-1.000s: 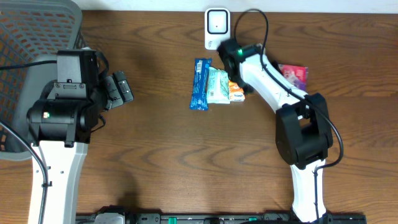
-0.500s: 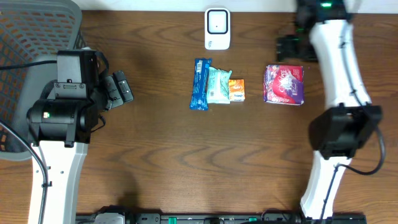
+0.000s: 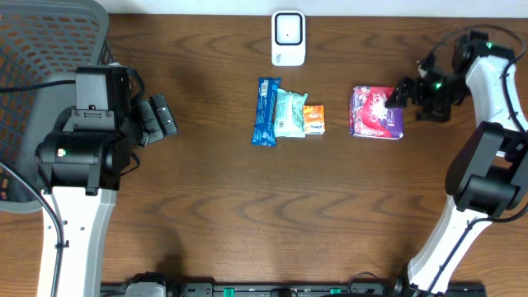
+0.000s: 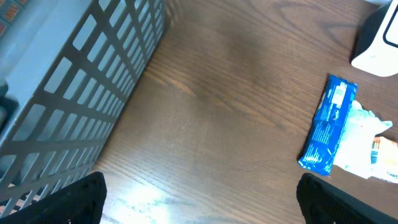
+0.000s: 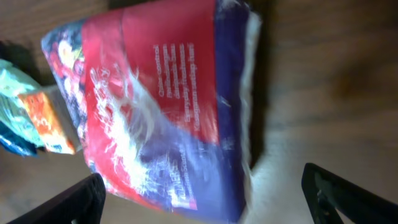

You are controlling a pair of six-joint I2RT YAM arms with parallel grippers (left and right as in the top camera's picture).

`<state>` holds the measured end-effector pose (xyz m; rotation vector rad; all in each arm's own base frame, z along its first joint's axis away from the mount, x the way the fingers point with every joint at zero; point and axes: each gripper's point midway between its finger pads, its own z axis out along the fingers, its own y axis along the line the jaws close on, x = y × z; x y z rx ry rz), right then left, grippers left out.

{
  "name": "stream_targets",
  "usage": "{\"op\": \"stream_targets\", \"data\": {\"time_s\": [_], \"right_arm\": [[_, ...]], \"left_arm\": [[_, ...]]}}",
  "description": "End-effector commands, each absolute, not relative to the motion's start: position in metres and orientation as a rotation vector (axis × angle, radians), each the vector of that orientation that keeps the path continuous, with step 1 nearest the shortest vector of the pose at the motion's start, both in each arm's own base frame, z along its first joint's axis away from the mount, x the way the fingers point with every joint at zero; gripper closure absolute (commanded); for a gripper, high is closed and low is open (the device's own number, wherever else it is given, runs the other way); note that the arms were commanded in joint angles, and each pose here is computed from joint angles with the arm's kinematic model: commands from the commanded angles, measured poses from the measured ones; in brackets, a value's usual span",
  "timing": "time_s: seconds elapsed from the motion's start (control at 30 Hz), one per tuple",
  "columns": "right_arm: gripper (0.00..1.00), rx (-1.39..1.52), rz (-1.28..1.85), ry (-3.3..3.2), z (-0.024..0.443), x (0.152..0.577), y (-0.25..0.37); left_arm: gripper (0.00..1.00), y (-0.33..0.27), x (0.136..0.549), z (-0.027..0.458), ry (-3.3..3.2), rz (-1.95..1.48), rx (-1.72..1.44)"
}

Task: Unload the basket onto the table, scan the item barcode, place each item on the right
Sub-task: 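Grasp the purple Carefree pack with the right gripper, then lift the Carefree pack and carry it up toward the scanner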

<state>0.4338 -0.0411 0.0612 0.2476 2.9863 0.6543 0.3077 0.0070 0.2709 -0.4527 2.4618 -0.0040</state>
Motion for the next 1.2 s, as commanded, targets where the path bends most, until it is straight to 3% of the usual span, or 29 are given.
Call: {"op": "stream_targets", "data": {"time_s": [0.0,0.1,0.2,0.33,0.57,0.63,0.73,0.87,1.07,1.17], "right_arm": [[0.05,0.199,0.874,2.91,0.051,0.432,-0.018],[0.12,0.25,0.871,2.906,0.033,0.43,-0.016],[0.33,0.331,0.874,2.899,0.018,0.428,-0.015],[0.67,0.404,0.93,2.881,0.017,0.429,-0.009],[0.99,0.492,1.59,2.568,0.08,0.443,0.042],[0.99,0.564,1.903,2.385,0.117,0.446,0.055],[0.99,0.573,2.138,2.218,0.147,0.447,0.06],[0.99,0.659,2.256,2.182,0.158,0.443,0.065],[0.99,1.068,2.413,2.27,0.159,0.429,0.089],[0.99,1.083,2.432,2.305,0.159,0.424,0.102]], "left_arm": [[0.02,0.01,0.309,0.273,2.458,0.013,-0.444],[0.02,0.01,0.309,0.273,2.458,0.013,-0.444],[0.02,0.01,0.309,0.273,2.458,0.013,-0.444],[0.02,0.01,0.309,0.273,2.458,0.013,-0.444],[0.02,0.01,0.309,0.273,2.458,0.013,-0.443],[0.02,0.01,0.309,0.273,2.458,0.013,-0.444],[0.02,0.01,0.309,0.273,2.458,0.013,-0.444],[0.02,0.01,0.309,0.273,2.458,0.013,-0.444],[0.02,0.01,0.309,0.273,2.458,0.013,-0.444],[0.02,0.01,0.309,0.273,2.458,0.013,-0.444]]}}
